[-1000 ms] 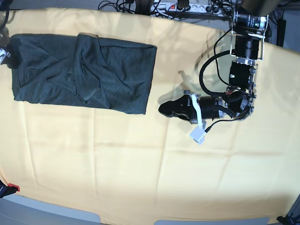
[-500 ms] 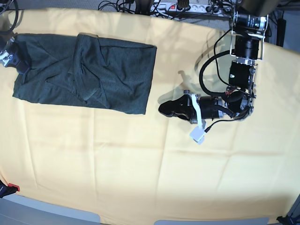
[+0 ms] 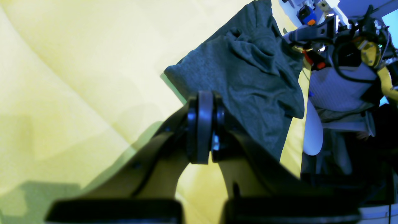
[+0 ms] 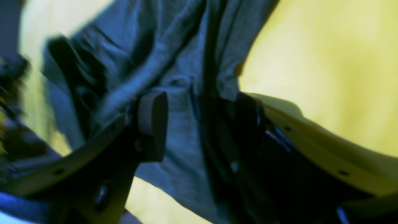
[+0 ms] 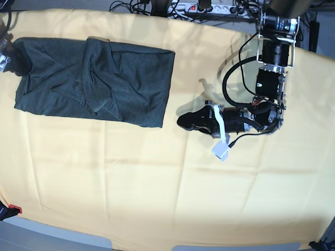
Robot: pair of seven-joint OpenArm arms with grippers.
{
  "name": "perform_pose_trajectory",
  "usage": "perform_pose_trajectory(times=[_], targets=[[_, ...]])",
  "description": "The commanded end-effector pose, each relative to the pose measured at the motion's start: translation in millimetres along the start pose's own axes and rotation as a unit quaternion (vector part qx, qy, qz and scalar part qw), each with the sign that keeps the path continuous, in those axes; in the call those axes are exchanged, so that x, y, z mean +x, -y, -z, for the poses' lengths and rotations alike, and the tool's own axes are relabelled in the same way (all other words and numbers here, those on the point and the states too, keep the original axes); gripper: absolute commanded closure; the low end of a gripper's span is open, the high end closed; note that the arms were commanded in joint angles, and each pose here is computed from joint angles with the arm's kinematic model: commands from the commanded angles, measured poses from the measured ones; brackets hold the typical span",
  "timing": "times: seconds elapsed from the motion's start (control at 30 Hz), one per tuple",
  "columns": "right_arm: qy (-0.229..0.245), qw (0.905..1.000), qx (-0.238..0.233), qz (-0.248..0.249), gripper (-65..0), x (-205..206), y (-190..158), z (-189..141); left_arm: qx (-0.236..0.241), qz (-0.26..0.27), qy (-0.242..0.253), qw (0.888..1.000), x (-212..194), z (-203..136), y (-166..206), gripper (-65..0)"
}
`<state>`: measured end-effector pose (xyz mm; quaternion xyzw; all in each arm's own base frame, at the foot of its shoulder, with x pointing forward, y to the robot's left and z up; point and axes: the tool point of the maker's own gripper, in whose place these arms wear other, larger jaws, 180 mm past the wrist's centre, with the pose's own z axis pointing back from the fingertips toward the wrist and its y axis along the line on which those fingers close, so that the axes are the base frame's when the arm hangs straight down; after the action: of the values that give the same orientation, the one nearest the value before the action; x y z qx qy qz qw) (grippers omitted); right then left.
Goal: Fold the T-shirt properly
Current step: 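Grasp the collar end of the folded shirt with the right gripper, then fold the collar end with the right gripper over the shirt toward the left gripper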
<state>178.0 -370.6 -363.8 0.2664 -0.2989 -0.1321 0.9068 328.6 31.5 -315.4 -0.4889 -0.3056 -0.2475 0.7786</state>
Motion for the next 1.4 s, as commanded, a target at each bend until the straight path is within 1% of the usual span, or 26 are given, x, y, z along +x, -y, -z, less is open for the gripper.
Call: perform_pose_trajectory(times=[0.0,0.1,0.17,0.23,0.33,0.43,0.5,0.67,0.73,0.83,0.93,1.1,1.17,1.23,1.27,1.33,1.37], targets=[[0.011,0.9995,-0.023,-0.021,-36.4,17,6,-10,-0.01,0.021,0.026,0.999,23,-4,6,0.0],[0.005,0.997,-0.071,-0.032,-36.4,14,24,-10,-0.01,0.021,0.026,0.999,23,-4,6,0.0],[0.003,0.9969,-0.073,-0.027,-36.4,8,25,-6,-0.01,0.021,0.026,0.999,23,-4,6,0.0],[0.011,0.9983,-0.056,-0.014,-36.4,1,19,2,-0.01,0.021,0.027,0.999,23,-4,6,0.0],[0.019,0.9996,-0.015,0.013,-36.3,-11,4,14,-0.01,0.021,0.027,0.999,23,-4,6,0.0],[0.017,0.9984,0.037,0.039,-36.2,-24,-16,25,-0.011,0.02,0.028,0.999,23,-4,7,0.0],[0.004,0.9965,0.068,0.048,-36.2,-34,-29,32,-0.011,0.02,0.028,0.999,23,-4,7,0.0],[-0.049,0.9936,0.093,0.042,-36.2,-57,-46,54,-0.011,0.02,0.028,0.999,23,-4,7,0.0],[-0.062,0.992,0.104,0.036,-36.2,-60,-53,62,-0.012,0.02,0.029,0.999,24,-4,7,0.0],[-0.065,0.9902,0.12,0.029,-36.2,-57,-64,73,-0.012,0.02,0.029,0.999,24,-4,7,0.0],[-0.059,0.989,0.133,0.024,-36.2,-51,-73,82,-0.012,0.02,0.029,0.999,23,-4,7,0.0],[-0.055,0.9888,0.137,0.023,-35.1,-48,-76,84,-0.012,0.02,0.029,0.999,24,-4,7,0.0],[-0.055,0.9888,0.137,0.024,-31.2,-48,-76,84,-0.012,0.02,0.029,0.999,24,-4,7,0.0],[-0.055,0.9888,0.137,0.023,-24.1,-48,-76,84,-0.012,0.02,0.029,0.999,24,-4,7,0.0],[-0.055,0.9888,0.137,0.023,-18.1,-48,-76,84,-0.012,0.02,0.029,0.999,24,-4,7,0.0],[-0.054,0.9888,0.137,0.023,-2.5,-47,-76,84,-0.013,0.02,0.029,0.999,24,-4,7,0.0],[-0.054,0.9888,0.138,0.022,0.0,-46,-76,84,-0.012,0.02,0.031,0.999,25,-4,7,0.0]])
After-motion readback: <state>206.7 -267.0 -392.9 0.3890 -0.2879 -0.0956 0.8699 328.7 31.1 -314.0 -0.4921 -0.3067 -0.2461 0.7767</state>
